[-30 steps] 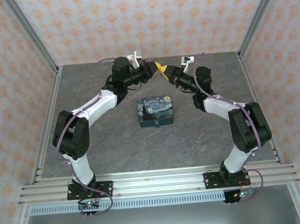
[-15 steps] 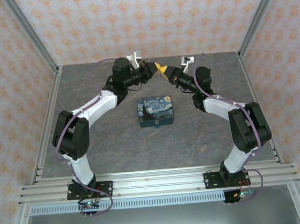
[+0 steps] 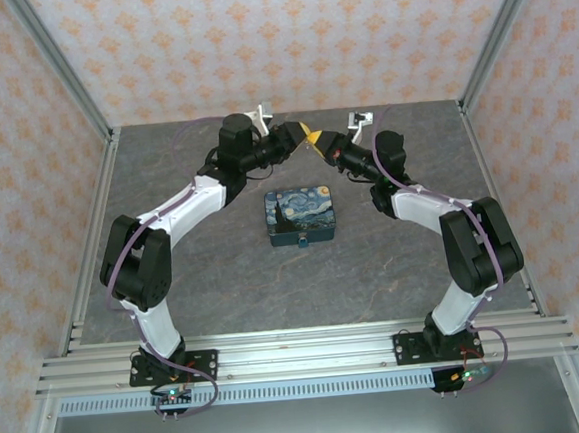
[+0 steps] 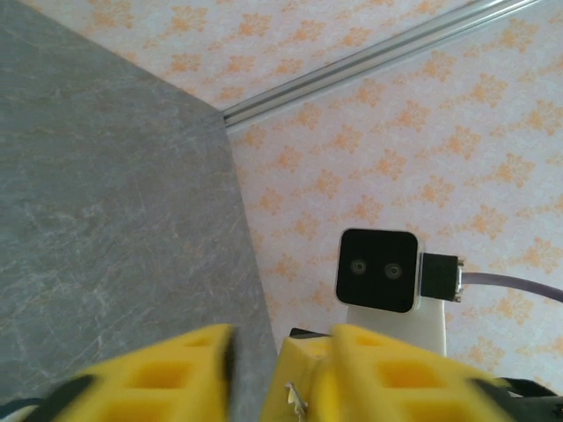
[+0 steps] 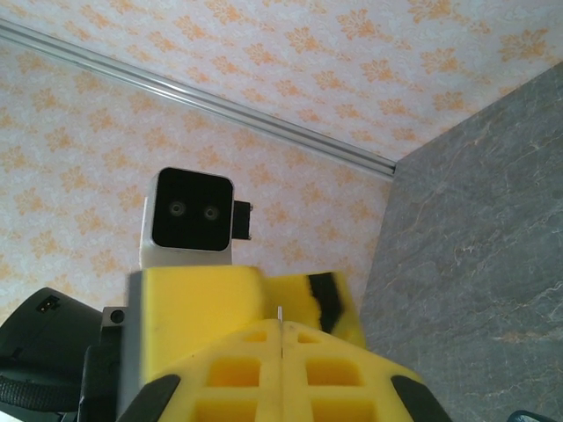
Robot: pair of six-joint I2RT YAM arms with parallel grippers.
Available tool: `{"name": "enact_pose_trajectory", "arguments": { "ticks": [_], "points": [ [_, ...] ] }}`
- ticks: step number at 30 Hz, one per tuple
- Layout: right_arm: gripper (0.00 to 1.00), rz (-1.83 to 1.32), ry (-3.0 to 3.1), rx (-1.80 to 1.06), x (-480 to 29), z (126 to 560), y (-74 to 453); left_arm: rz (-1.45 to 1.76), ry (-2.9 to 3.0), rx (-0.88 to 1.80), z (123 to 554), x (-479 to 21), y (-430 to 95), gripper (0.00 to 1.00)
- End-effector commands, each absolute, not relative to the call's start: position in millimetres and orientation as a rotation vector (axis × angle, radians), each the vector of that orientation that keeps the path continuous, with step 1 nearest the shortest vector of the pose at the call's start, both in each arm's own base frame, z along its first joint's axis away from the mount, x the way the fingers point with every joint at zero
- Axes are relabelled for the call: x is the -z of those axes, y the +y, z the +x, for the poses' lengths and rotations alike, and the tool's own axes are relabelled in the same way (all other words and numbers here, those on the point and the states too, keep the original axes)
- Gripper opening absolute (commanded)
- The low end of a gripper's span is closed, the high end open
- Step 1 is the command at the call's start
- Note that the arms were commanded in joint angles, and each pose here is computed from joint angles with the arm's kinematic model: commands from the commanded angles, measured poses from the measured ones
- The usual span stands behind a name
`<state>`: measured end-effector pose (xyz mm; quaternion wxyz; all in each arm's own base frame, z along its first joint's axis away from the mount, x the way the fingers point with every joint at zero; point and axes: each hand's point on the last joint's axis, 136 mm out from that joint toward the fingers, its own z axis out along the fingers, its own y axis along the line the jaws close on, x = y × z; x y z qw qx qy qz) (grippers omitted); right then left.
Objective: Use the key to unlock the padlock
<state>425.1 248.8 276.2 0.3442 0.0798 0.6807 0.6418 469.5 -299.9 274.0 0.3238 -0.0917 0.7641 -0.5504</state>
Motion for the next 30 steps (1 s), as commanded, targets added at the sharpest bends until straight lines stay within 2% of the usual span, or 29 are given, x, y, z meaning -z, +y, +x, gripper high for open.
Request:
{"name": "enact_pose_trajectory", "arguments": {
  "ticks": [1,3,11,13,14,23,27,30],
  "points": [
    [0.00,0.144,1.724,-1.665,-292.6,415.1,248.0,-0.215,1.968,1.386,469.0,-304.4,-291.3,0.52],
    [0.00,0.140,1.722,-1.663,-294.6,412.0,247.3,-0.216,1.967,1.342,468.6,-307.3,-284.0,0.61],
    [0.00,0.140,1.749,-1.646,-289.6,396.0,242.4,-0.212,1.996,1.206,447.8,-310.6,-254.3,0.85],
    [0.00,0.143,1.751,-1.642,-288.3,390.4,240.1,-0.231,2.020,1.160,438.3,-301.8,-244.6,0.97],
    [0.00,0.147,1.755,-1.638,-287.0,387.5,238.7,-0.248,2.031,1.140,433.0,-296.0,-239.0,0.99],
    [0.00,0.165,1.800,-1.625,-274.5,363.3,236.9,-0.254,2.199,1.103,382.1,-240.9,-223.0,1.00],
    [0.00,0.166,1.823,-1.634,-268.5,358.6,249.1,-0.236,2.188,1.159,381.5,-243.3,-229.5,0.97],
    [0.00,0.169,1.835,-1.640,-265.3,358.4,258.8,-0.246,2.154,1.217,389.4,-250.9,-236.8,0.91]
  ]
}}
